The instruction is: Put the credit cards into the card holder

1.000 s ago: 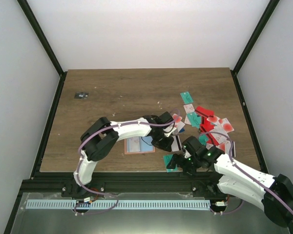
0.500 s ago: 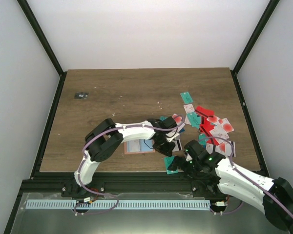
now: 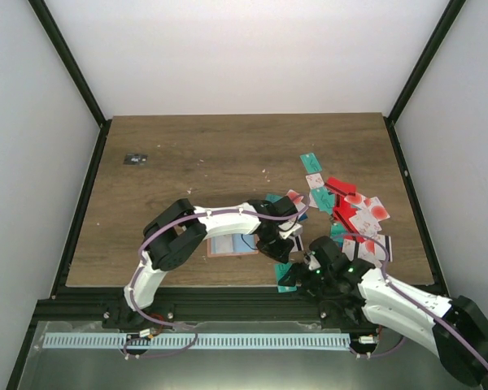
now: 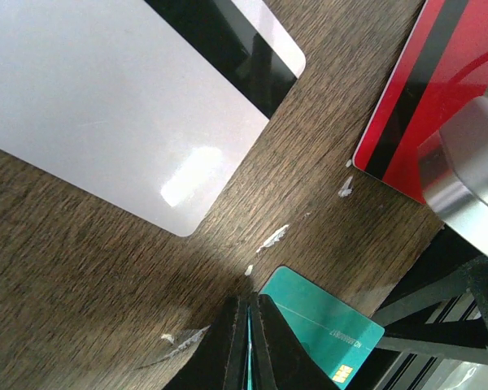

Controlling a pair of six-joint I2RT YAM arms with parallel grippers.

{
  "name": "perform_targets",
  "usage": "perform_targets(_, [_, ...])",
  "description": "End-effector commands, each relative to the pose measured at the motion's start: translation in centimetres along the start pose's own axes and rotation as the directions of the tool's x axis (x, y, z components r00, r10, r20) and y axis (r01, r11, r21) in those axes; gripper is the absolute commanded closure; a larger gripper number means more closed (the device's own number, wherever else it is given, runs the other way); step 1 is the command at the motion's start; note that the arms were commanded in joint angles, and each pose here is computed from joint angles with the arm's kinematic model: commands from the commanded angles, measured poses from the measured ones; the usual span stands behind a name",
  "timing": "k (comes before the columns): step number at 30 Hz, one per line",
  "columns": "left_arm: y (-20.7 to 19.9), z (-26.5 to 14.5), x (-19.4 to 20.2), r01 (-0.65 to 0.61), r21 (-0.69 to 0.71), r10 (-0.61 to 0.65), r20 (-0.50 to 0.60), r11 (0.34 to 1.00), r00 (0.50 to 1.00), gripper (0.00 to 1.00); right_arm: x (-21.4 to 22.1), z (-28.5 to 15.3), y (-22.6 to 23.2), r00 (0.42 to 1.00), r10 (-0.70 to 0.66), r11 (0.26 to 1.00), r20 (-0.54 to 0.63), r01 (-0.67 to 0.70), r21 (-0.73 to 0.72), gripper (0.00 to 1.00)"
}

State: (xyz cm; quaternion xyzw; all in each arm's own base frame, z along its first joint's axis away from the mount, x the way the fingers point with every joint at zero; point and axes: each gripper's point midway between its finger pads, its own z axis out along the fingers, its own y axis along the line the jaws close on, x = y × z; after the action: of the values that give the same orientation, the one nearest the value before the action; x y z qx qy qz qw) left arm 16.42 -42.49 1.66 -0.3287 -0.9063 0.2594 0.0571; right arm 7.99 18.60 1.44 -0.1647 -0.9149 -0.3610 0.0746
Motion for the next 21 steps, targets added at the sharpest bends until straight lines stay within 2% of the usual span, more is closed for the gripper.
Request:
perform_targets(1, [1.5,1.8,1.5,0.013,-0.049,-0.017,-0.063,0.999,0.998,0.95,-1.1,0.7,-1.0,0.999,-0.007,1.0,0.047,0.007,0.001,0.35])
perform_targets(5, [1.5,1.7,1.6,0.012,-0.046,-0.015,-0.063,0.999,0.998,0.95,-1.2,1.0,-1.6,0.999,0.003,1.0,0.052,-0.003,0.0,0.44])
perform_targets(16, [1.5,1.9,2.3,0.026,-0.024,-0.028,-0.063,0.999,0.998,0.96,-1.6,1.1,-2.1,0.997,0.011,1.0,0.08,-0.011,-0.006,0.59])
perform_targets(19, [1.6,1.9,2.6,0.034,-0.021,-0.035,-0.059,0.999,0.998,0.96,-1.7,1.0,-1.9,0.997,0.008,1.0,0.083,-0.007,-0.011,0.67])
perform_targets(21, [1.6,1.9,2.8,0.039,-0.018,-0.04,-0.058,0.999,0.998,0.96,-1.7,1.0,-1.8,0.996,0.006,1.0,0.085,-0.005,-0.017,0.77])
